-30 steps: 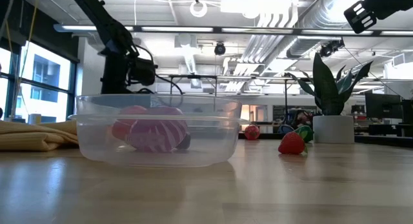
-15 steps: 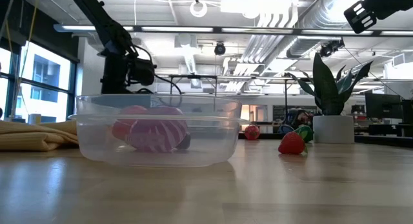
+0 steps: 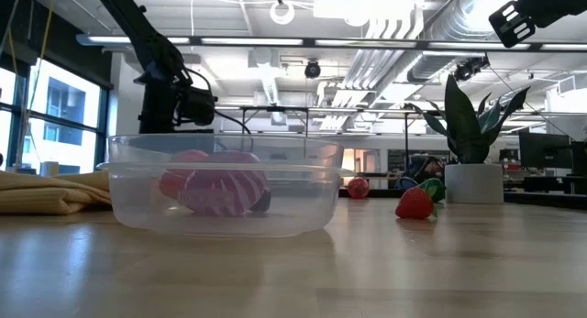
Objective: Pick and placing Produce into tupperware
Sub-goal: Put the orange into the transparent bin, then put the red dragon fruit into the transparent bin
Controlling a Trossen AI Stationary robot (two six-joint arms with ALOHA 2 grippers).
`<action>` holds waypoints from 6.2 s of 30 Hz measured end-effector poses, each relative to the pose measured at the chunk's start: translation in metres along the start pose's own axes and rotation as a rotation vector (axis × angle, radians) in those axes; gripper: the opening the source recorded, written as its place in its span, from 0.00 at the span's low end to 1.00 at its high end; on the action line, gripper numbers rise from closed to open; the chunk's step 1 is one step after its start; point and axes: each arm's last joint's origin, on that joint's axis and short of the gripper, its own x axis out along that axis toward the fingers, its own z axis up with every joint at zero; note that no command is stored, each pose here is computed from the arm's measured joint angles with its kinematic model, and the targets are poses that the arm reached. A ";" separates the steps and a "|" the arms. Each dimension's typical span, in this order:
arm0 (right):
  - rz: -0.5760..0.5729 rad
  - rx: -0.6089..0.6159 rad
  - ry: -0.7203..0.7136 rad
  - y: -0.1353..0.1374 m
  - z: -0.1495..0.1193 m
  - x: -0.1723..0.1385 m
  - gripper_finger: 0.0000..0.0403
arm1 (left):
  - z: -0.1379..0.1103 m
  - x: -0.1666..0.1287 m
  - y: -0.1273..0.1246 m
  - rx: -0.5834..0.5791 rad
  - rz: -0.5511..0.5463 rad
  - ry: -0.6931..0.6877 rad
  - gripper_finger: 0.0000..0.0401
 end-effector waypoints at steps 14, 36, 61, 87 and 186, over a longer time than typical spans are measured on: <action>0.000 0.000 0.000 0.000 0.000 0.000 0.00 | 0.003 0.000 0.001 -0.013 -0.005 -0.034 0.63; 0.000 0.000 0.000 0.000 0.000 0.000 0.00 | 0.006 -0.001 0.004 -0.074 0.036 -0.067 0.76; 0.000 0.000 0.000 0.000 0.000 0.000 0.00 | 0.013 0.004 0.002 -0.070 0.018 -0.098 0.61; 0.000 0.000 0.000 0.000 0.000 0.000 0.00 | 0.010 0.000 0.002 -0.152 -0.016 -0.034 0.56; 0.000 0.000 0.000 0.000 0.000 0.000 0.00 | 0.090 -0.096 -0.313 0.741 -0.309 -0.699 0.75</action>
